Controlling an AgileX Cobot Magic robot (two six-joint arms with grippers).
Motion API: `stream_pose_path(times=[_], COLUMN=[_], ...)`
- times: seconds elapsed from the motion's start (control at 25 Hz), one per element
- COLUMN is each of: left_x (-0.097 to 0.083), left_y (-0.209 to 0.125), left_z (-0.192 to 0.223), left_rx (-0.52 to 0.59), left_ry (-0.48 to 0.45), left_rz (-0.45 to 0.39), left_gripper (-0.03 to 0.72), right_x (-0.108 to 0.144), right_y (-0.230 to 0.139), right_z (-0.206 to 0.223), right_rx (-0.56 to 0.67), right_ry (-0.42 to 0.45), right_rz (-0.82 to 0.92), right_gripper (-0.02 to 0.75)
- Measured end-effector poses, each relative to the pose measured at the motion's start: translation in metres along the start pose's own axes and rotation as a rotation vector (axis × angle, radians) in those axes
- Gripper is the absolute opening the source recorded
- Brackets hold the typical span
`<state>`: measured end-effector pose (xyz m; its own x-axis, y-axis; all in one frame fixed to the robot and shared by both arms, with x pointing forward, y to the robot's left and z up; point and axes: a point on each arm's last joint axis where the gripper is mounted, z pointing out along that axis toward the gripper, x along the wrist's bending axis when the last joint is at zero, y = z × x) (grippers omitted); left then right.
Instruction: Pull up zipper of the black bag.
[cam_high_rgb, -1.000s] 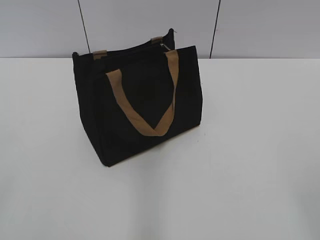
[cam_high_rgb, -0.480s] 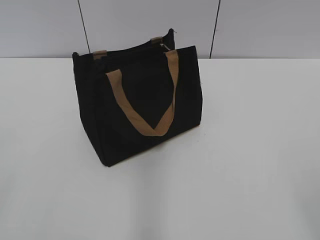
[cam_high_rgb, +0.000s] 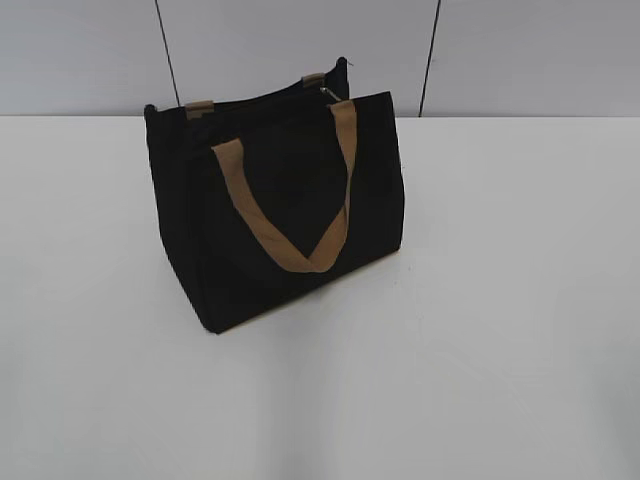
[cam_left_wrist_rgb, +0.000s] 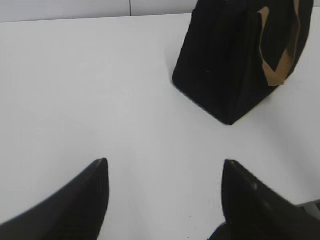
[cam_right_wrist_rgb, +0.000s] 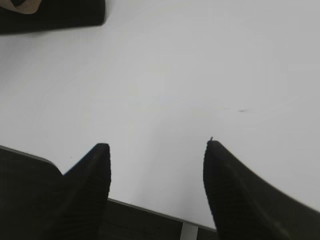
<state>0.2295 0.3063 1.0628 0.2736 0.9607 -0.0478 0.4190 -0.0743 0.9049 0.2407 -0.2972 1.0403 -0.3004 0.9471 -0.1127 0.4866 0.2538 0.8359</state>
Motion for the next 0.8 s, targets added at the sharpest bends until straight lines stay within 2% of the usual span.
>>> stream_pose_path(times=[0.4,0.6,0.8], left_x=[-0.0024,-0.0030,-0.0030], left_y=[-0.0005,-0.0005,-0.0005], left_z=[-0.0001,-0.0001,-0.0001], left_rx=[-0.010,-0.013,-0.013], left_ry=[0.197,0.242,0.246], left_rz=[-0.093,-0.114,-0.116], left_gripper=[0.474,0.466,0.451], right_x=[0.0009,0.0011,0.0012], right_y=[-0.0030,-0.0030,-0.0030], right_z=[-0.0045,-0.0044,-0.0044], right_rx=[-0.022,-0.018,-0.018], right_ry=[-0.117,-0.142,-0.142], right_rz=[0.070,0.086,0.087], right_gripper=[0.449,0.449,0.449])
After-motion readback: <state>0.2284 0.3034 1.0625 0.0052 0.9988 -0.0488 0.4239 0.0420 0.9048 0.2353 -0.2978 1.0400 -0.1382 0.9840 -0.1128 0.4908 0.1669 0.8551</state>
